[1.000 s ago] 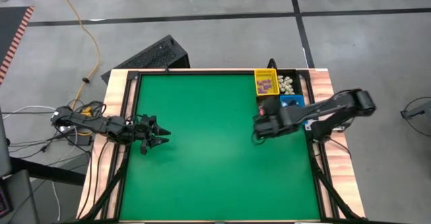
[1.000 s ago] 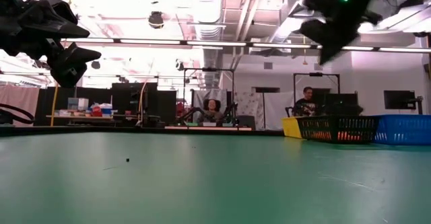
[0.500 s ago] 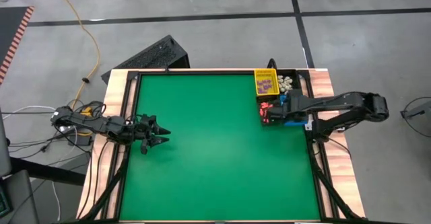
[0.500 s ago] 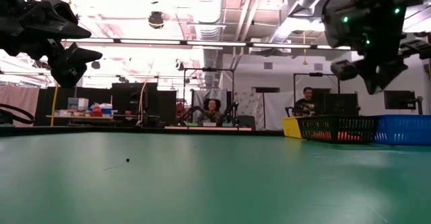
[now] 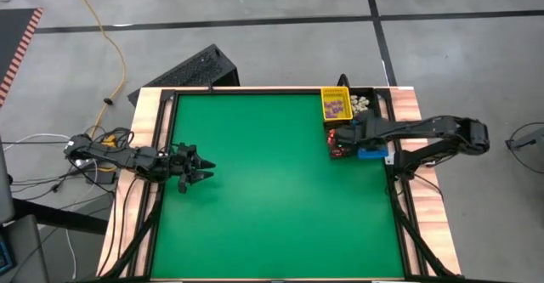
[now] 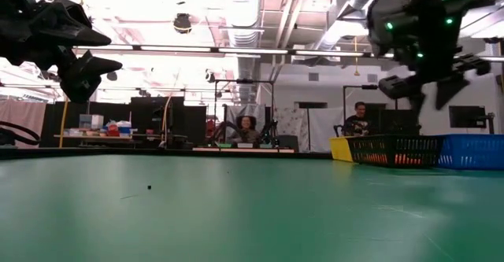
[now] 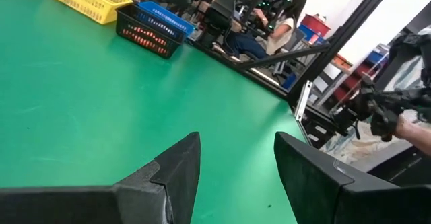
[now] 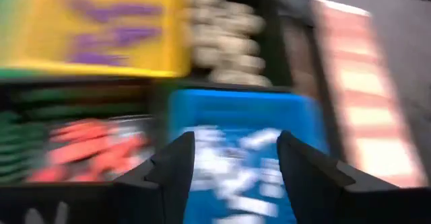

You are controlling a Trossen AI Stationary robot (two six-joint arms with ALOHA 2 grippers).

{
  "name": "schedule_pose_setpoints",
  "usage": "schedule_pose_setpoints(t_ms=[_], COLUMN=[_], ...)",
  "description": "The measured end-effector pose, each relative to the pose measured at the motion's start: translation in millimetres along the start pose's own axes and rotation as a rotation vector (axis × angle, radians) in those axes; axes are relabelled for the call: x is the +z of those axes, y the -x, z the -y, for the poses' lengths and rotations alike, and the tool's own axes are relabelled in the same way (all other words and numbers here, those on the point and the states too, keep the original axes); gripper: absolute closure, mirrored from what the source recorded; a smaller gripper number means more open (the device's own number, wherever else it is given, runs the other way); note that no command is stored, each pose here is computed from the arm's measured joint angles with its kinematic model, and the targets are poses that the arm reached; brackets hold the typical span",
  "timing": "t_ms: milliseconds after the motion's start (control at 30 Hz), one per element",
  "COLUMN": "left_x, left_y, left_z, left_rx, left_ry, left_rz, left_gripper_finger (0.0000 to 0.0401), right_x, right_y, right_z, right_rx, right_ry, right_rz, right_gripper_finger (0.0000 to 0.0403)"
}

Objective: Sort Halloween decoration
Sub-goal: Return to Home Position

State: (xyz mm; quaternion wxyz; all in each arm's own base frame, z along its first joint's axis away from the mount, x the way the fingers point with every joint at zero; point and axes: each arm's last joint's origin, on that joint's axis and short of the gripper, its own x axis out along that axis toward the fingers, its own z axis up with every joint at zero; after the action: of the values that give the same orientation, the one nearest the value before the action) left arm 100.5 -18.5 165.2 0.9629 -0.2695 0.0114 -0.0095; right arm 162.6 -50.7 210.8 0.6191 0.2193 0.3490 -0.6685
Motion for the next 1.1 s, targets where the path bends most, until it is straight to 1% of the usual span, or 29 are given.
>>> schedule_pose_setpoints(t_ms=[100,200,300,333,400,467,500,567,600,633,667,733,800,867,933,967,1033,1100], left_x=[-0.2,-0.3,-0.4,-0.2,1.4,4.5,8.9,24.0,32.7,41.7,49.0,60.3,67.9,71.5,70.0,68.4,64.8,61.3], left_y=[0.0,0.0,0.0,0.0,0.1,0.6,1.3,4.5,6.6,9.1,11.3,15.2,18.3,20.0,20.0,19.7,18.9,17.9], left_z=[0.3,0.2,0.2,0.3,0.6,1.7,4.1,12.5,16.9,21.1,24.4,29.6,34.1,38.0,40.0,40.3,40.4,39.8], left_rx=[-0.010,-0.009,-0.009,-0.009,0.000,0.014,0.009,-0.023,-0.030,-0.027,-0.019,-0.008,-0.028,-0.094,-0.167,-0.198,-0.248,-0.279], left_ry=[0.003,0.027,0.023,0.026,0.034,0.034,0.018,-0.038,-0.069,-0.100,-0.126,-0.181,-0.222,-0.250,-0.266,-0.274,-0.283,-0.288], left_rz=[-0.007,-0.008,-0.009,-0.008,0.008,0.023,0.039,0.102,0.143,0.183,0.216,0.257,0.276,0.269,0.234,0.210,0.172,0.150], left_gripper_finger=[0.0221,0.0221,0.0221,0.0221,0.0221,0.0221,0.0221,0.0221,0.0221,0.0221,0.0221,0.0221,0.0221,0.0221,0.0221,0.0221,0.0221,0.0221], right_x=[-2.0,-4.3,-3.9,-3.1,-2.9,-5.4,-7.2,-7.9,-4.7,0.2,5.6,17.1,27.3,33.2,36.1,35.4,33.6,28.6], right_y=[12.1,39.4,80.1,94.0,119.9,139.1,146.7,162.2,168.2,171.9,173.4,168.4,160.1,153.2,147.2,142.7,134.2,124.5], right_z=[-25.2,-52.8,-73.9,-77.5,-80.1,-78.9,-77.6,-74.2,-72.6,-69.2,-63.2,-49.8,-33.9,-19.2,-6.6,-0.5,10.0,19.4], right_rx=[0.228,0.534,0.858,0.937,1.054,1.108,1.129,1.184,1.198,1.187,1.166,1.118,1.122,1.218,1.332,1.372,1.406,1.415], right_ry=[0.110,0.269,0.401,0.445,0.506,0.601,0.623,0.600,0.565,0.520,0.473,0.383,0.345,0.351,0.354,0.345,0.289,0.240], right_rz=[0.078,0.175,0.367,0.452,0.616,0.765,0.812,0.905,0.945,0.969,0.969,0.909,0.831,0.771,0.752,0.734,0.699,0.703], right_gripper_finger=[0.0173,0.0177,0.0178,0.0179,0.0179,0.0179,0.0179,0.0179,0.0179,0.0179,0.0179,0.0179,0.0179,0.0179,0.0179,0.0179,0.0179,0.0179])
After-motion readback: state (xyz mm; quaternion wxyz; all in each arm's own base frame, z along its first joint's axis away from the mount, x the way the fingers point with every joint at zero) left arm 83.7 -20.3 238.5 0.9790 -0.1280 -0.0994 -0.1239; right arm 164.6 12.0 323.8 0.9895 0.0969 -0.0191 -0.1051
